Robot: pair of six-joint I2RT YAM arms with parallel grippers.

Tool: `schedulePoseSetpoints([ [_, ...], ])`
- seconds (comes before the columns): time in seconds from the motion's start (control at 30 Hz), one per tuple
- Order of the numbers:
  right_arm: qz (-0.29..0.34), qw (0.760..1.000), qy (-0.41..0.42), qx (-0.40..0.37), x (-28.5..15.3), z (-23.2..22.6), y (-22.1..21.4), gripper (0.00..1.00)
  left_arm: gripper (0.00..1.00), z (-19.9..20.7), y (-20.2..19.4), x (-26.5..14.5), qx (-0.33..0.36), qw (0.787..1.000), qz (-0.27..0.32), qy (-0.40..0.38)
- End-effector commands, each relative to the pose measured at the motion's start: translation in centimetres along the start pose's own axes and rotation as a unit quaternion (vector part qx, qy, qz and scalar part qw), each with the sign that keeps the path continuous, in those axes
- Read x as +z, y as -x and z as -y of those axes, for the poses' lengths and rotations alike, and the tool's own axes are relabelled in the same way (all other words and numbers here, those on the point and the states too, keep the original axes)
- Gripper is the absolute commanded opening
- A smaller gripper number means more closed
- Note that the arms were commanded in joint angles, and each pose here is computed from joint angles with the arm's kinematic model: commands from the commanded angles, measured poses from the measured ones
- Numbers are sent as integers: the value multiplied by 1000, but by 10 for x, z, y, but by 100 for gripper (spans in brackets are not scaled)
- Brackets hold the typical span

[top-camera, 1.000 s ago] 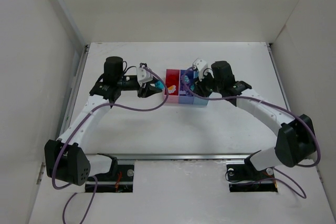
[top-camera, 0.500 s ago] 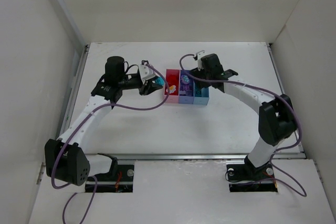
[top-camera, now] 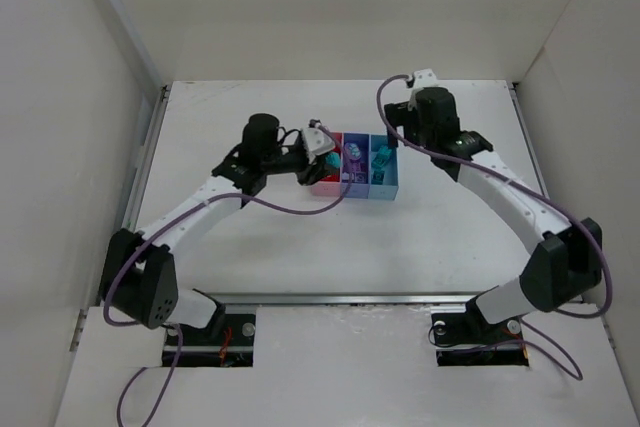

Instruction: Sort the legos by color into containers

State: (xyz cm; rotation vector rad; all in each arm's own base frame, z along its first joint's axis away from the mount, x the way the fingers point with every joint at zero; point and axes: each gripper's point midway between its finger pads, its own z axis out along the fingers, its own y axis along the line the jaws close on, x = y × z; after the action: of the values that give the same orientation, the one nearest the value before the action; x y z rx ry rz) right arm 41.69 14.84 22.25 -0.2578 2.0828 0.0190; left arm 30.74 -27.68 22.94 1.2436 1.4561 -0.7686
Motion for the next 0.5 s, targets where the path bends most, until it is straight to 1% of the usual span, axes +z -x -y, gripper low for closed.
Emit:
schedulePoseSetpoints([
  [0.0, 58, 995, -45, 68, -17, 33, 24, 96, 0, -12, 11, 34, 6, 998, 10, 61],
  [0.03, 71, 993, -43, 81, -25, 33, 29, 96, 0, -15, 2, 50, 2, 998, 7, 68],
  [0.07, 72, 992, -54, 84, -28, 40, 28, 96, 0, -16, 10, 63, -6, 996, 13, 85],
  [0.13, 77, 991, -59, 92, -37, 44, 23, 96, 0, -21, 7, 81, -24, 994, 13, 110],
  [0.17, 77, 990, -69, 94, -39, 51, 20, 96, 0, -33, -5, 93, -36, 989, 6, 145],
  [0.23, 79, 990, -74, 95, -43, 53, 15, 96, 0, -37, 0, 107, -45, 984, 15, 170],
  [0.27, 86, 989, -73, 97, -50, 55, 17, 96, 0, -40, -8, 117, -49, 983, 12, 178],
  [0.33, 91, 988, -73, 99, -53, 55, 15, 96, 1, -41, 0, 131, -44, 981, 18, 188],
  [0.37, 90, 988, -73, 98, -55, 56, 10, 96, 1, -43, -11, 140, -47, 981, 8, 186],
  [0.47, 86, 988, -85, 98, -57, 60, 4, 96, 3, -42, 2, 158, -50, 982, 25, 178],
])
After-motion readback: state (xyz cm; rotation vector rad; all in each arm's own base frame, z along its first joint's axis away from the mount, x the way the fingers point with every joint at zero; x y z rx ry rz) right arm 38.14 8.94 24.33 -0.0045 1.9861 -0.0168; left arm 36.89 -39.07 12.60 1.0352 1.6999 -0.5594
